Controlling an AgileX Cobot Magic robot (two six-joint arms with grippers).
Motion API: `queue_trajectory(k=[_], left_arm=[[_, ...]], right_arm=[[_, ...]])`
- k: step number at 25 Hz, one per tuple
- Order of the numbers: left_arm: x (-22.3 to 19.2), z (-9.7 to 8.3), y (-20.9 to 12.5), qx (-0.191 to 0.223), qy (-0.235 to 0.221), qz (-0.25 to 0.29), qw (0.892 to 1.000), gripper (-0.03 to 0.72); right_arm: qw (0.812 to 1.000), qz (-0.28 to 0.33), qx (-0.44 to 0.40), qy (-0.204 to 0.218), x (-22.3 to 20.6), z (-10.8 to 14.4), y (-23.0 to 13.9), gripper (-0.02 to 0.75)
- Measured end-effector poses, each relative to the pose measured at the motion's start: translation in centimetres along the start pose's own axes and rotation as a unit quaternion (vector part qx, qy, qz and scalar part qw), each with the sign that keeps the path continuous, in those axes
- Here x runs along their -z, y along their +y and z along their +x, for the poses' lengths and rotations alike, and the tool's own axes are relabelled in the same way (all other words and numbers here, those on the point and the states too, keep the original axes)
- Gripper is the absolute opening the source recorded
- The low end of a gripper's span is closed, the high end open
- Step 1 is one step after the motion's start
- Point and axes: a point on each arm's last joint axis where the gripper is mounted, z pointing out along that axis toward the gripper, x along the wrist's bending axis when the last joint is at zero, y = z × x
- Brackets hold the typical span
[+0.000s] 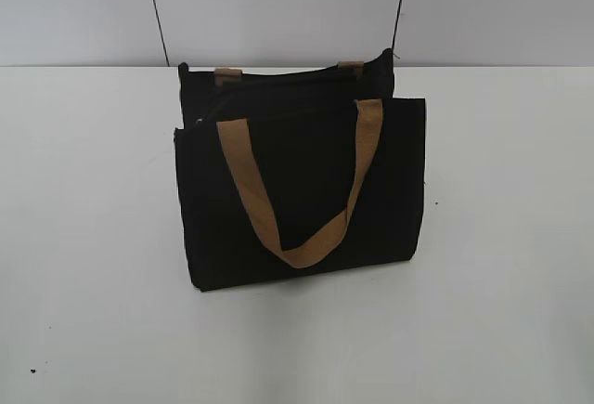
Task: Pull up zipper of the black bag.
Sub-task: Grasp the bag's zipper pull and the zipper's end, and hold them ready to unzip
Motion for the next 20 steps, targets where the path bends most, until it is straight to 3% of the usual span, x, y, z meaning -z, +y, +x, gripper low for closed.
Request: queue_trajectory(k=[20], left_arm=[[0.0,0.0,0.0,0.0,0.0,0.0,1.0,0.271]], right_arm=[[1.0,0.0,0.0,0.0,0.0,0.0,0.0,0.557]])
